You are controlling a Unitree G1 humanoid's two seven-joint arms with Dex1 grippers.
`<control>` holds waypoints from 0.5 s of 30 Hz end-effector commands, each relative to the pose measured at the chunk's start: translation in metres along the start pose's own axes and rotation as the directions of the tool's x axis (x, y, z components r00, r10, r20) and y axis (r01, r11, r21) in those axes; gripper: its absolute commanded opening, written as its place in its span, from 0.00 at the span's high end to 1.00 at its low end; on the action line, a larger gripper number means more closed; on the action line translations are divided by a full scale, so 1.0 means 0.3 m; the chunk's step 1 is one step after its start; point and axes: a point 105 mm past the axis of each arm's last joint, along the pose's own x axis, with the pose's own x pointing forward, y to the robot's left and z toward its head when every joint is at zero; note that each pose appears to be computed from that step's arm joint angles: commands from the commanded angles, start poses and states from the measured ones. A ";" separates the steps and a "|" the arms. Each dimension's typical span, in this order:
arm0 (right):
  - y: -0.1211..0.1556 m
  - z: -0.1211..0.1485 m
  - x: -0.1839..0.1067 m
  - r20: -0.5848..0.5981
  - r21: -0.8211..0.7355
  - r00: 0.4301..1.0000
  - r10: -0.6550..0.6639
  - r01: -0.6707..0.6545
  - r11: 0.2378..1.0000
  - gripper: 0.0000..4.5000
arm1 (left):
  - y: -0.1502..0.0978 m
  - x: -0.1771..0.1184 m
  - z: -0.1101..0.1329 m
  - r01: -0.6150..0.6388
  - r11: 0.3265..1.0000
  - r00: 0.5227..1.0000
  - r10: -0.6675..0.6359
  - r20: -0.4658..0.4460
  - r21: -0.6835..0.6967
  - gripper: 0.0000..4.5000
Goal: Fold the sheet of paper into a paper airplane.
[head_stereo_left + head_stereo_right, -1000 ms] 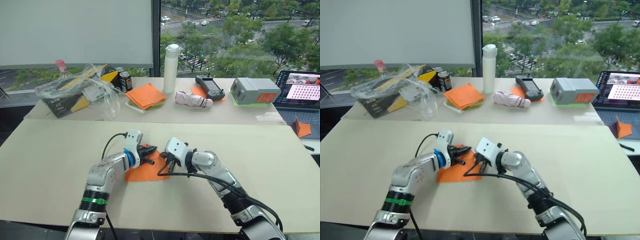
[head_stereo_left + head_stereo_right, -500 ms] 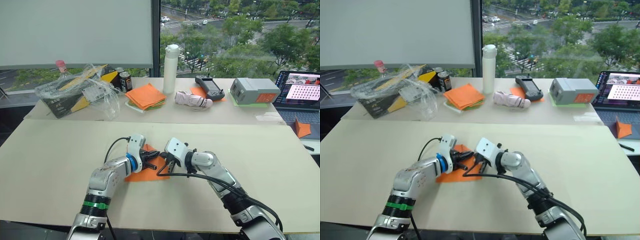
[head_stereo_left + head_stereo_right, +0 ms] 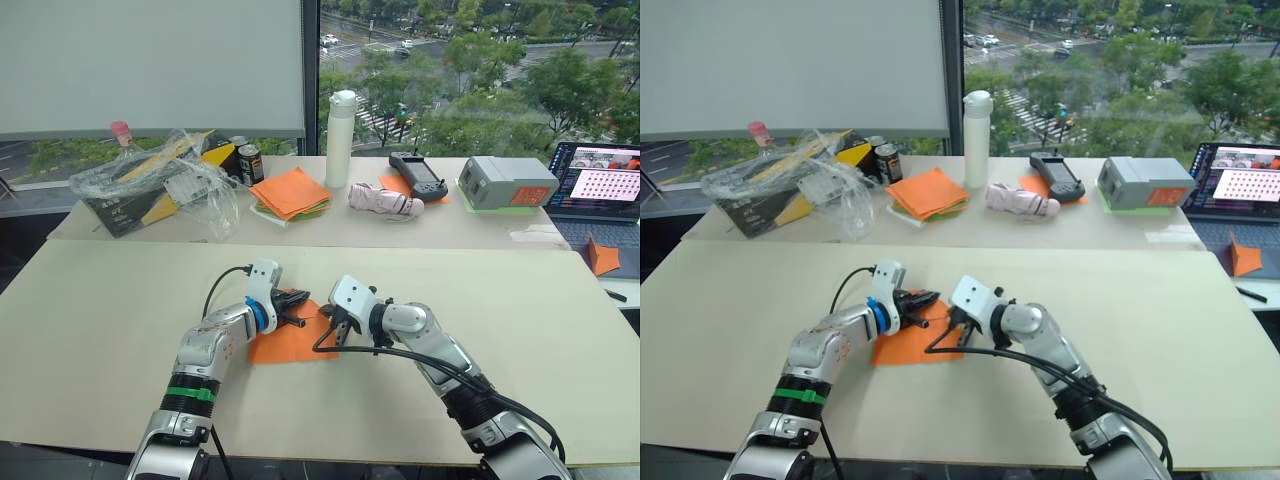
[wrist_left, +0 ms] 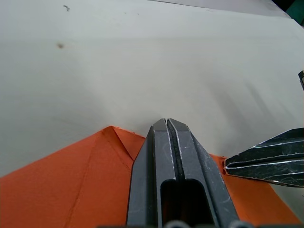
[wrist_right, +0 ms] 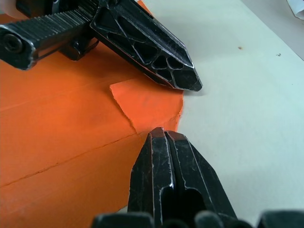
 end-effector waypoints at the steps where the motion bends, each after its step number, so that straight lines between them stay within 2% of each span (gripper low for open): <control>1: 0.006 -0.039 -0.003 -0.047 0.019 0.999 0.005 -0.004 1.000 1.00 | 0.051 -0.024 -0.045 -0.062 0.998 0.997 0.062 -0.048 0.002 1.00; 9: -0.005 0.056 0.017 0.075 0.060 0.997 -0.015 0.011 0.998 1.00 | 0.045 -0.030 -0.059 -0.062 0.998 0.997 0.061 -0.052 -0.001 1.00; 15: -0.007 0.085 0.050 0.087 0.038 0.996 -0.016 0.013 0.999 1.00 | 0.020 -0.024 -0.077 -0.042 0.999 0.997 0.042 -0.063 0.001 1.00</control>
